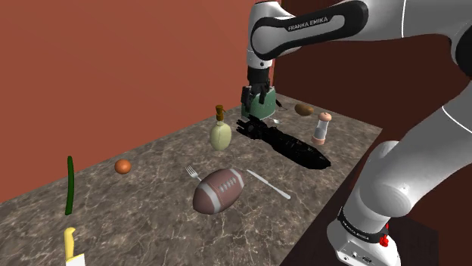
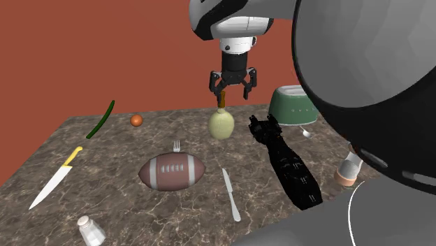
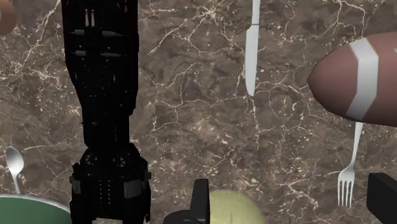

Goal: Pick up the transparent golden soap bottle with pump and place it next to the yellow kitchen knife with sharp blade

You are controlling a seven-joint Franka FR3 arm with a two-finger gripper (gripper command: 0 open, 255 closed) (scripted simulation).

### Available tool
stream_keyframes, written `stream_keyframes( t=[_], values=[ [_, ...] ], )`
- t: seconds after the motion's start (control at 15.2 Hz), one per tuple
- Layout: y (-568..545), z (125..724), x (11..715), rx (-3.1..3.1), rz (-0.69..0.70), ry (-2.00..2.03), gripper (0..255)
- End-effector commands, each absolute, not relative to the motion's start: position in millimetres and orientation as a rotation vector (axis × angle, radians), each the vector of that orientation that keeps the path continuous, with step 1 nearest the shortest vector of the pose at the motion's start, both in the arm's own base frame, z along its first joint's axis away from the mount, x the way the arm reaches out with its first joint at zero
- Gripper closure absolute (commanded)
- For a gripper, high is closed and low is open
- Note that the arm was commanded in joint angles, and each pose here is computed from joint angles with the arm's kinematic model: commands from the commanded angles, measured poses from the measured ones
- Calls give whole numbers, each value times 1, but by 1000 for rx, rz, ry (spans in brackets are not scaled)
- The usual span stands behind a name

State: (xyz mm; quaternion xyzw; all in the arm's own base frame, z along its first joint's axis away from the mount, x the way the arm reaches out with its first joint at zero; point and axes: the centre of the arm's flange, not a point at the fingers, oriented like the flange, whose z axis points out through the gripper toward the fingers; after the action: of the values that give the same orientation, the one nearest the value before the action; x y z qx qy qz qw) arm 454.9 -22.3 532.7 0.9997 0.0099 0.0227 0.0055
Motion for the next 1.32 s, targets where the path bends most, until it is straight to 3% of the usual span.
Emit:
stream_keyframes(
  t=[0.0, 1.06, 1.25],
  values=[
    [-30, 526, 478, 3130, 76, 70, 0],
    [-48, 466, 677, 3122, 108, 369, 0],
    [-48, 456, 678, 3122, 108, 369, 0]
  ],
)
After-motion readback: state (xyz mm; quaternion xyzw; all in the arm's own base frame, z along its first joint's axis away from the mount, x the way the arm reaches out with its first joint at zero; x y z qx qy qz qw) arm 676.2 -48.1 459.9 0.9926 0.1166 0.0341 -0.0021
